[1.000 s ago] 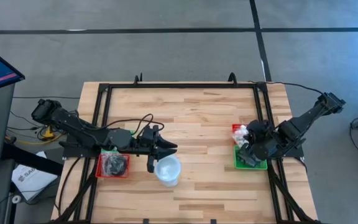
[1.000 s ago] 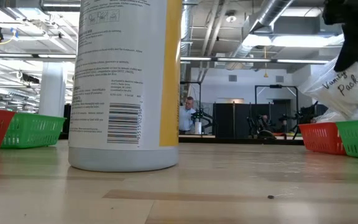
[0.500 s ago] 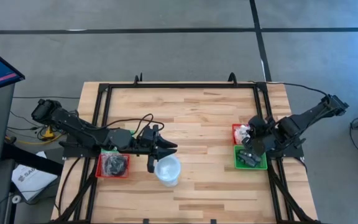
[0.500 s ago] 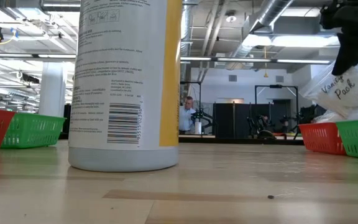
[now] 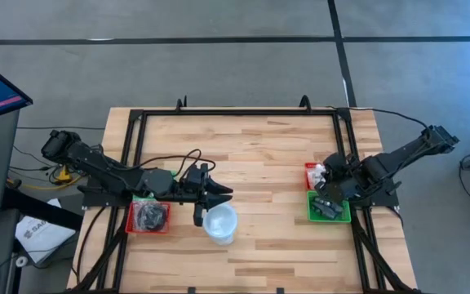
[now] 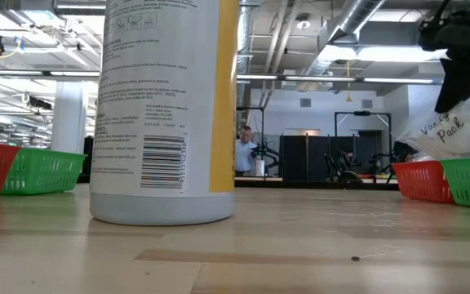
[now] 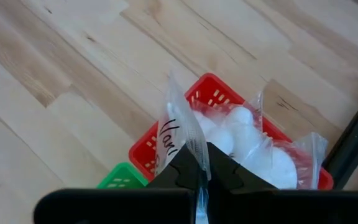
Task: Pick & Place Travel size toiletries
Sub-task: Put the white vanity pack into the right red bin
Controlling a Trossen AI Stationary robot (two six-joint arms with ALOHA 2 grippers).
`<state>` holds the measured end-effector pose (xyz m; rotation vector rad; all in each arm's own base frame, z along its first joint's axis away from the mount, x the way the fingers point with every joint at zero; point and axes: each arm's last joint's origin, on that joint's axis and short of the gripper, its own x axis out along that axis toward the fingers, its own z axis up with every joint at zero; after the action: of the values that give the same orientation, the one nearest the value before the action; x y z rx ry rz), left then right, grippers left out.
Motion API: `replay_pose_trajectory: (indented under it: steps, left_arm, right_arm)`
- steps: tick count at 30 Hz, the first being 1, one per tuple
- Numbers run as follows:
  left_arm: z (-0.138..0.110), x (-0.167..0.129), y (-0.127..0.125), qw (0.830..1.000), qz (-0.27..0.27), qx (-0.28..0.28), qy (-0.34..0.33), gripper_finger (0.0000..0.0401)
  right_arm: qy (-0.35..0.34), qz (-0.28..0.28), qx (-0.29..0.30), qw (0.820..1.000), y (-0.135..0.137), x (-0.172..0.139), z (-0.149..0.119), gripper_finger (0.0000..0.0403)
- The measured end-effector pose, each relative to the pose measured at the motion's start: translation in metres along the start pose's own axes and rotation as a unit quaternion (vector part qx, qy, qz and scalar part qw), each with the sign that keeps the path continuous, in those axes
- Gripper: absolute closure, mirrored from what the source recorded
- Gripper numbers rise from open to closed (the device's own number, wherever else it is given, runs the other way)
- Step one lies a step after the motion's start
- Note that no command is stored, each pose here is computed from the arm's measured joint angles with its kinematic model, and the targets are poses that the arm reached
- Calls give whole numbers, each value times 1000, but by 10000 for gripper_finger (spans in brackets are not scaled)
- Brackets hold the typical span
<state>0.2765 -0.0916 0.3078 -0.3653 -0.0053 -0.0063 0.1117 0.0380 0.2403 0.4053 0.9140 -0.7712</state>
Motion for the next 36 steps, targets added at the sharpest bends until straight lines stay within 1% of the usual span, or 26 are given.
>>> replay_pose_trajectory:
  steps: [5, 10, 17, 23, 31, 32, 35, 36]
  left_arm:
    - [0, 0, 0, 1000, 0, 0, 1, 316]
    - [-1, 0, 0, 1000, 1, 1, 3, 316]
    - [-1, 0, 0, 1000, 1, 1, 3, 316]
    - [-1, 0, 0, 1000, 1, 1, 3, 316]
    - [-1, 0, 0, 1000, 3, 0, 2, 316]
    - [-1, 0, 0, 1000, 3, -1, 2, 316]
    - [0, 0, 1, 1000, 3, -1, -2, 316]
    - [1, 0, 1, 1000, 6, 1, -6, 316]
  right_arm:
    - [0, -3, -1, 1000, 0, 9, -6, 403]
    - [4, -21, -5, 1000, -3, 19, -14, 403]
    - [-16, -34, -1, 999, -5, 23, -16, 393]
    - [-17, -35, -2, 999, -5, 23, -16, 377]
    - [-13, -20, 4, 1000, -2, 23, -16, 372]
    - [-13, -19, -8, 1000, -2, 23, -16, 372]
    - [-8, -18, -73, 997, -2, 23, -16, 372]
    - [-9, -15, -84, 996, -1, 23, -15, 372]
